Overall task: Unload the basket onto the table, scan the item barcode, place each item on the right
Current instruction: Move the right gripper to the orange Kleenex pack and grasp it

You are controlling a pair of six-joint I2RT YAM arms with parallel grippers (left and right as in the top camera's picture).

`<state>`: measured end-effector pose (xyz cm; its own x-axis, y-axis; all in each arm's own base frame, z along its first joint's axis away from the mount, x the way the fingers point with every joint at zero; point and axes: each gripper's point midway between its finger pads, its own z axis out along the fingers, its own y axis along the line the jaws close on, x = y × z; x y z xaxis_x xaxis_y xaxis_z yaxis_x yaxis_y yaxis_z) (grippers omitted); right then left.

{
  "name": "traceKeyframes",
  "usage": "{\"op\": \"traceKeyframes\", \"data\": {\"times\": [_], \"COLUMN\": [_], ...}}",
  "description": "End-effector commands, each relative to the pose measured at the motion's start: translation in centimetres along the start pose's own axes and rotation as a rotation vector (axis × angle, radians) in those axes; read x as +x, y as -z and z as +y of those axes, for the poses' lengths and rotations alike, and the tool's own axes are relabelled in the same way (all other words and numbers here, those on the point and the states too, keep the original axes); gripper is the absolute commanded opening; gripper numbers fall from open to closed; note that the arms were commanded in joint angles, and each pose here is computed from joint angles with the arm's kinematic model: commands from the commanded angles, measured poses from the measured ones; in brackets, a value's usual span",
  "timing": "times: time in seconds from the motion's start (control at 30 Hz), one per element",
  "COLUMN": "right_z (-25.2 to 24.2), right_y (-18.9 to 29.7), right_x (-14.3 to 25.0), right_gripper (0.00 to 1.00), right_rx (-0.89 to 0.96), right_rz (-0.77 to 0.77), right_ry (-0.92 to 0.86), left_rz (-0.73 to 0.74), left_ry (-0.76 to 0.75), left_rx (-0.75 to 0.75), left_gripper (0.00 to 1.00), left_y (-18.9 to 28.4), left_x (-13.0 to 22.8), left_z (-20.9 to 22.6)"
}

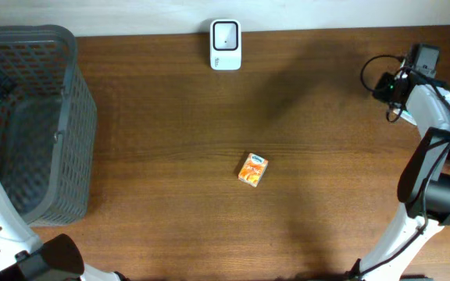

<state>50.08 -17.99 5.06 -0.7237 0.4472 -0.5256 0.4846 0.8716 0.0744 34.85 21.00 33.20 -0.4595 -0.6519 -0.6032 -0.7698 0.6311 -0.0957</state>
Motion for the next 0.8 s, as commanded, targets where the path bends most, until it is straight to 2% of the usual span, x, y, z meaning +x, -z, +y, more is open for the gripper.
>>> {"op": "traceKeyframes", "data": {"times": [0.0, 0.03, 0.1, 0.23, 0.33, 0.43, 0.5, 0.53, 0.57, 0.6, 0.7, 0.77], "right_z": [-3.5, -4.0, -4.6, -7.3, -7.2, -4.6, -0.5, 2.8, 6.3, 9.9, 13.6, 14.5], "right_y": [-2.6, -3.0, -3.1, -2.6, -1.7, 0.1, 2.2, 3.9, 6.1, 8.8, 12.4, 13.5], "right_x": [1.6, 1.8, 1.9, 2.2, 2.5, 2.0, 2.1, 2.3, 2.8, 3.9, 7.5, 10.8], "right_gripper": [0.20, 0.22, 0.22, 0.06, 0.04, 0.04, 0.10, 0.16, 0.32, 0.68, 0.98, 1.00], "right_rx": [0.103, 0.108, 0.132, 0.242, 0.238, 0.136, -0.057, -0.221, -0.411, -0.610, -0.804, -0.793], "right_rz": [0.044, 0.052, 0.054, 0.067, 0.086, 0.091, 0.116, 0.142, 0.177, 0.243, 0.430, 0.545], "right_ry": [-0.035, -0.040, -0.044, -0.054, -0.050, -0.041, -0.037, -0.035, -0.034, -0.038, -0.074, -0.017], "left_rz": [-0.003, -0.003, -0.003, -0.003, -0.003, -0.003, -0.003, -0.003, -0.003, -0.003, -0.003, -0.003], "left_ry": [0.015, 0.015, 0.015, 0.015, 0.015, 0.015, 0.015, 0.015, 0.015, 0.015, 0.015, 0.015], "left_rx": [-0.007, -0.007, -0.007, -0.007, -0.007, -0.007, -0.007, -0.007, -0.007, -0.007, -0.007, -0.007], "left_gripper": [0.99, 0.99, 0.99, 0.99, 0.99, 0.99, 0.99, 0.99, 0.99, 0.99, 0.99, 0.99], "left_y": [0.0, 0.0, 0.0, 0.0, 0.0, 0.0, 0.0, 0.0, 0.0, 0.0, 0.0, 0.0], "left_x": [-0.2, -0.2, -0.2, -0.2, -0.2, -0.2, -0.2, -0.2, -0.2, -0.2, -0.2, -0.2], "left_z": [0.3, 0.3, 0.3, 0.3, 0.3, 0.3, 0.3, 0.3, 0.3, 0.3, 0.3, 0.3]}}
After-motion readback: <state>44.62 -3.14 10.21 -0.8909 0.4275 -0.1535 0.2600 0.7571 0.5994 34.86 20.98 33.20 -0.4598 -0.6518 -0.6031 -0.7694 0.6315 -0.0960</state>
